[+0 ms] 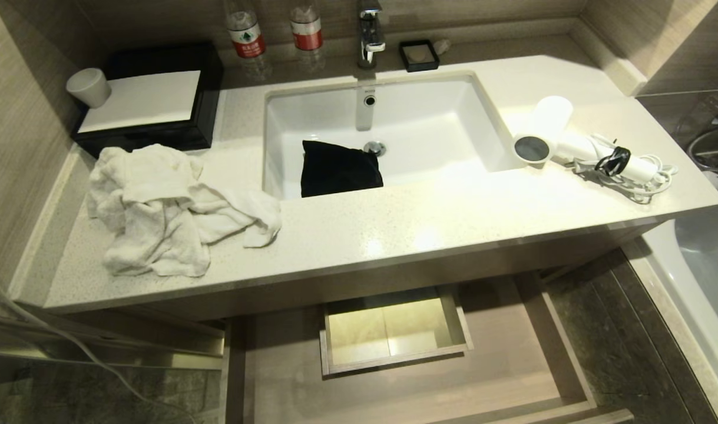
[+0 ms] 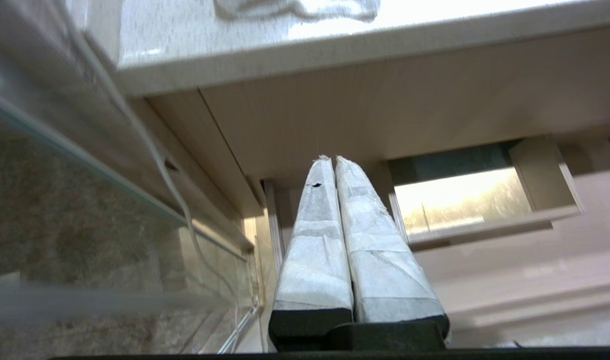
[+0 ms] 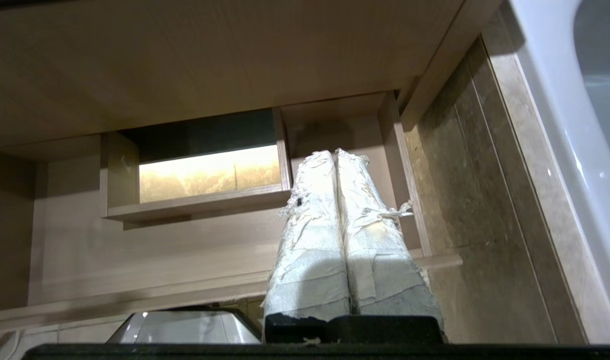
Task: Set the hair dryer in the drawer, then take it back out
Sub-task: Pick up the hairdryer
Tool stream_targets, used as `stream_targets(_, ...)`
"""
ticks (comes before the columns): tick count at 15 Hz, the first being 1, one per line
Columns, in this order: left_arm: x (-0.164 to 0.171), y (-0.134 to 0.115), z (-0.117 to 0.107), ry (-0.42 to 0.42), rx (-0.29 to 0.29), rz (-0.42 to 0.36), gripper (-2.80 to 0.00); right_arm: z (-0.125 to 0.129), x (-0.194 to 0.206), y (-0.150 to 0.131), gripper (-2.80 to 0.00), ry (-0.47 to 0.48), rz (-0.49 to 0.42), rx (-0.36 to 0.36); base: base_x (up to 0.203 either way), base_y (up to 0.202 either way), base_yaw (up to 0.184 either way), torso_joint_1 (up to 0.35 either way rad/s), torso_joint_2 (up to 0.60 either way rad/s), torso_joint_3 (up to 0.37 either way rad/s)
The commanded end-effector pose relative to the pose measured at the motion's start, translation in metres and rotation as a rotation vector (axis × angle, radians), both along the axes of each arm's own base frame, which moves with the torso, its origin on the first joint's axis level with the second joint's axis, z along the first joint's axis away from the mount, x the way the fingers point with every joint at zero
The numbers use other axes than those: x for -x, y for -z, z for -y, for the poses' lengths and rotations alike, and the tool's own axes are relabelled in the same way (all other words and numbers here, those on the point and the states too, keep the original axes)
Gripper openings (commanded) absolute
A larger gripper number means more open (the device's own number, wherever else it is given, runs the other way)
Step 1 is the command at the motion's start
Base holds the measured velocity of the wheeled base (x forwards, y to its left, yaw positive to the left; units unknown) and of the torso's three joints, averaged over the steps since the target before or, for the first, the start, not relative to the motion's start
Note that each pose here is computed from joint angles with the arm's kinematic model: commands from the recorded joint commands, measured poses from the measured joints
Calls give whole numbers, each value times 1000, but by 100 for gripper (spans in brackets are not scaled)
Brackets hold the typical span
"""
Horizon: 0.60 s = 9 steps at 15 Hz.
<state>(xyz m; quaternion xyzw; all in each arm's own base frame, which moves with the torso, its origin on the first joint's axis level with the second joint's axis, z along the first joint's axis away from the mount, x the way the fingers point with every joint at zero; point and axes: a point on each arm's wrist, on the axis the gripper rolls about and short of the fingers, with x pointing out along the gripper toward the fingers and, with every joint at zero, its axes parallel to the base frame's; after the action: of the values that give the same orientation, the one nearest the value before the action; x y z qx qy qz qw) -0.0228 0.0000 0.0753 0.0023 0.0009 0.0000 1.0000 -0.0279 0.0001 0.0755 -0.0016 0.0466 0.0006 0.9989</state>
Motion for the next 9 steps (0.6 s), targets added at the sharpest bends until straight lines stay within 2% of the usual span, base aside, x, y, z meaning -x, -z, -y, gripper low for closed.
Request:
stream_targets(1, 0, 0, 0, 0, 0, 0, -280, 0, 0, 0, -280, -2, 3, 4, 0, 0, 0, 330, -161, 159)
stream_targets(9, 0, 0, 0, 0, 0, -1, -280, 0, 0, 0, -280, -1, -2, -1, 0, 0, 0, 340, -227, 107)
